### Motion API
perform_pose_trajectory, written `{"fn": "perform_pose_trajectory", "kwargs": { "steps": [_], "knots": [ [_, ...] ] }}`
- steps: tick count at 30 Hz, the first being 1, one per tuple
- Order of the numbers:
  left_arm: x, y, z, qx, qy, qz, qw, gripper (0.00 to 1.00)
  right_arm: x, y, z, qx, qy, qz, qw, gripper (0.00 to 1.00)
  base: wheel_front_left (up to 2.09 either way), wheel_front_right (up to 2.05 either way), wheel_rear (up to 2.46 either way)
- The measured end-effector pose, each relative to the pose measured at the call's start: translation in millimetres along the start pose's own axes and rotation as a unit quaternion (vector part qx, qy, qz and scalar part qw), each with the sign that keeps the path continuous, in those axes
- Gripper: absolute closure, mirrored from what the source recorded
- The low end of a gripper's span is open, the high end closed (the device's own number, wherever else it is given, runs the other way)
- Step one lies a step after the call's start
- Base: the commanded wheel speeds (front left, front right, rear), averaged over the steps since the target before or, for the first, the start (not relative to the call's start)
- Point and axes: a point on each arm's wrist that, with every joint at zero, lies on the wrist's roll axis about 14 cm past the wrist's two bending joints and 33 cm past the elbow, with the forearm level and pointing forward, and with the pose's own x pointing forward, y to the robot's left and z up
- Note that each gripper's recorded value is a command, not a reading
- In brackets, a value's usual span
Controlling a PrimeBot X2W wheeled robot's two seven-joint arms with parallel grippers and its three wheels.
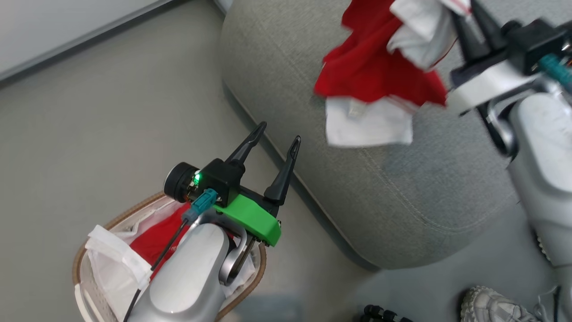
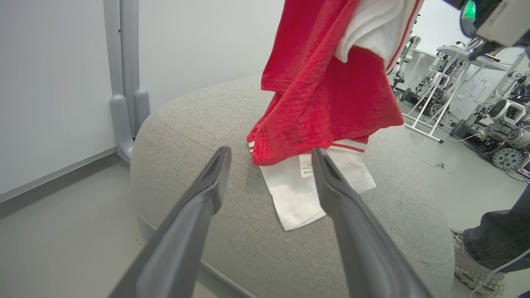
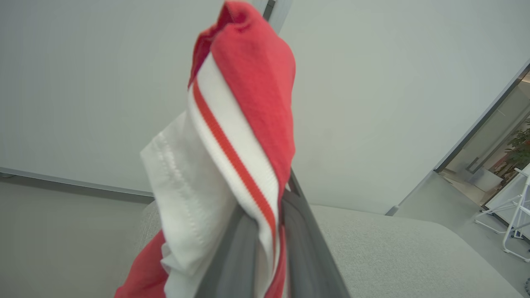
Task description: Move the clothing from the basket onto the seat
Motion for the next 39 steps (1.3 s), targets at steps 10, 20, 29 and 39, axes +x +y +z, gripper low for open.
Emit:
{"fn": "perform_pose_trajectory", "kwargs": {
  "steps": [10,20,29,39],
  "knots": [
    [-7.6,47.2,-19.4,-0.016,0.006,0.040,0.999,0.00,36.2,-47.3,-55.4,-0.061,0.066,-0.052,0.995,1.00,0.00,0.00,0.00],
    [-25.5,95.8,-44.0,-0.028,0.019,0.092,0.995,0.00,37.8,-39.3,-145.2,-0.080,0.167,-0.066,0.980,1.00,0.00,0.00,0.00],
    [-43.1,118.2,-52.4,-0.031,0.027,0.129,0.991,0.00,22.9,26.7,-207.8,-0.023,0.237,-0.024,0.971,0.99,0.00,0.00,0.00],
    [-57.0,123.7,-28.3,-0.013,0.012,0.162,0.987,0.00,6.9,34.1,-180.8,0.017,0.204,-0.036,0.978,0.00,0.00,0.00,0.00]
  ]
}}
